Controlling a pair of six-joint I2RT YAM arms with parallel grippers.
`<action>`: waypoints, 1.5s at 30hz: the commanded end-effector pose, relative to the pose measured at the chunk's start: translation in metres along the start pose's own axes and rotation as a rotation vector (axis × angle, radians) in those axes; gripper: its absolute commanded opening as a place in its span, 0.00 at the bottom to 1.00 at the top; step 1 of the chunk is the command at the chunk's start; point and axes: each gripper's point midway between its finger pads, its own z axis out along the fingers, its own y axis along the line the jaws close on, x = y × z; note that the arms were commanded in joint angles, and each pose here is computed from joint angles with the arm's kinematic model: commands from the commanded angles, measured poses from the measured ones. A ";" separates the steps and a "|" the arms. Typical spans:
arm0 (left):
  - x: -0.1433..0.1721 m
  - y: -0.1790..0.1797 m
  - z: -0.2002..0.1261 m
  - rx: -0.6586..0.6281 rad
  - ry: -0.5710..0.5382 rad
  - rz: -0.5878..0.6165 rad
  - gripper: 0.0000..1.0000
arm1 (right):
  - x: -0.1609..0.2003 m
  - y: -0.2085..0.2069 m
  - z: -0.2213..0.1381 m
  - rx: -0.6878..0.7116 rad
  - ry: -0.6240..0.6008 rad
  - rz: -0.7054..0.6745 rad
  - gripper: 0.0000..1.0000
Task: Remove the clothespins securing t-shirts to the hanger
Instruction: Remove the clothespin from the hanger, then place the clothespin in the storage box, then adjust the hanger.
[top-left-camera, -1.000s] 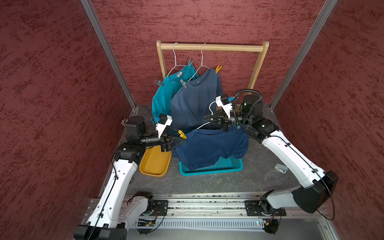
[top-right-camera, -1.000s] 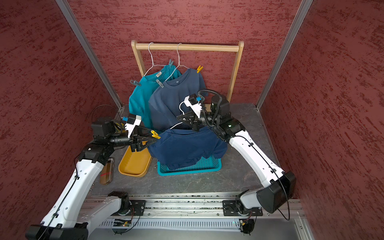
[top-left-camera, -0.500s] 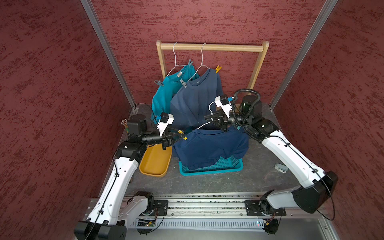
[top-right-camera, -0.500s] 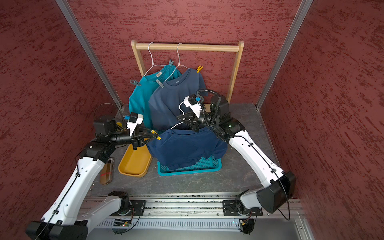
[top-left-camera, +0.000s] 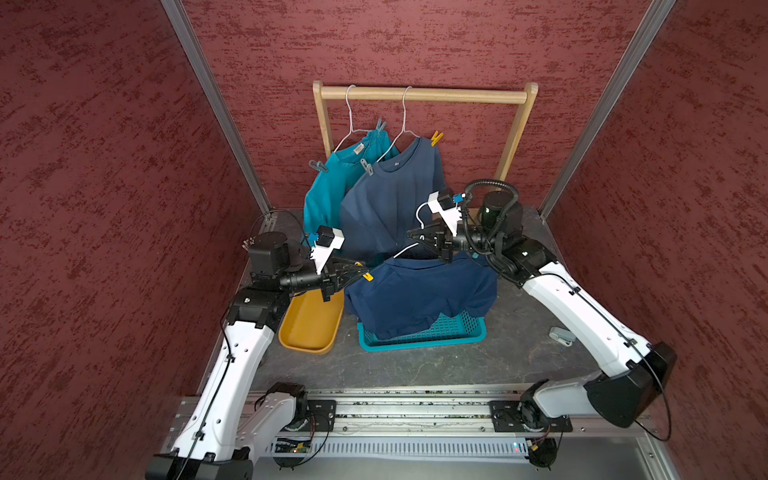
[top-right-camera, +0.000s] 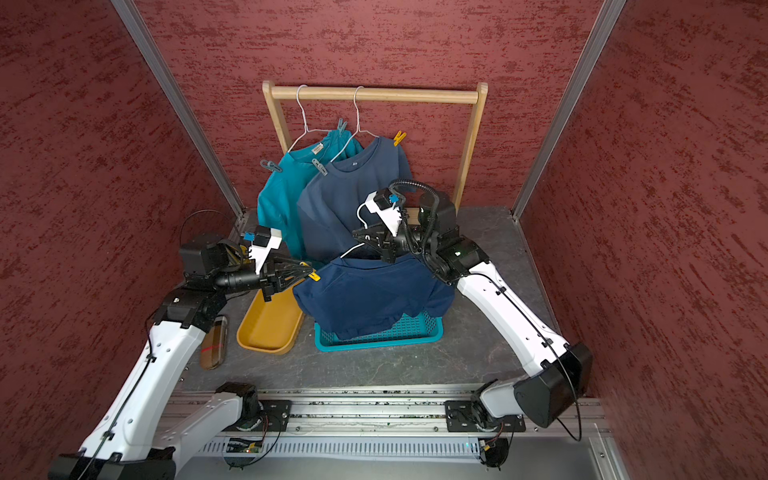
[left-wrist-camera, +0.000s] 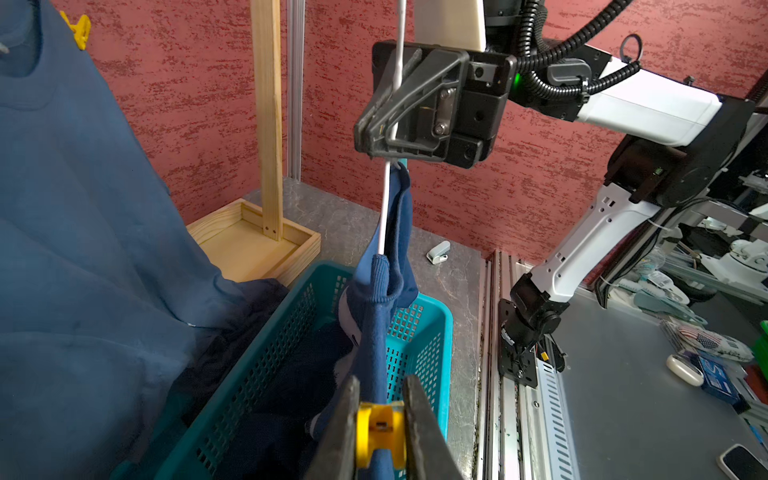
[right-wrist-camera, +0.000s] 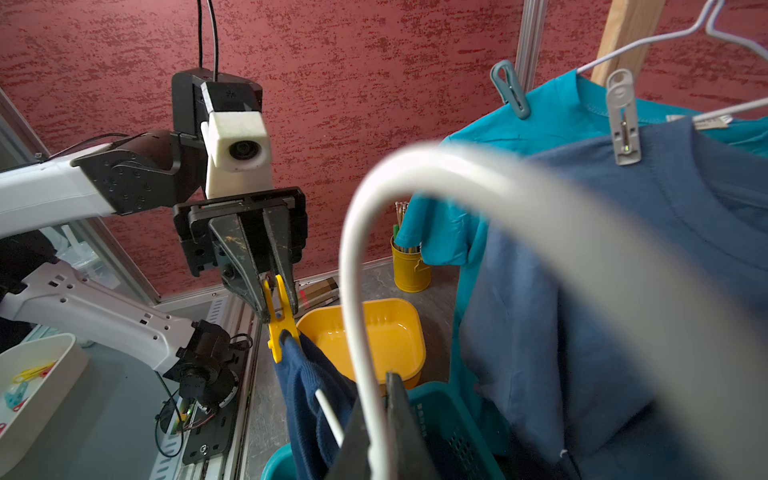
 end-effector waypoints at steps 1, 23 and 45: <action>0.000 -0.002 -0.007 -0.033 -0.001 -0.026 0.00 | -0.013 -0.011 -0.011 0.113 -0.038 -0.067 0.00; 0.191 0.122 -0.095 -0.891 -0.053 -1.028 0.03 | 0.015 -0.042 -0.010 0.271 -0.036 0.002 0.00; 0.123 0.115 -0.091 -0.822 -0.032 -0.675 0.67 | 0.021 -0.038 -0.010 0.258 -0.033 0.079 0.00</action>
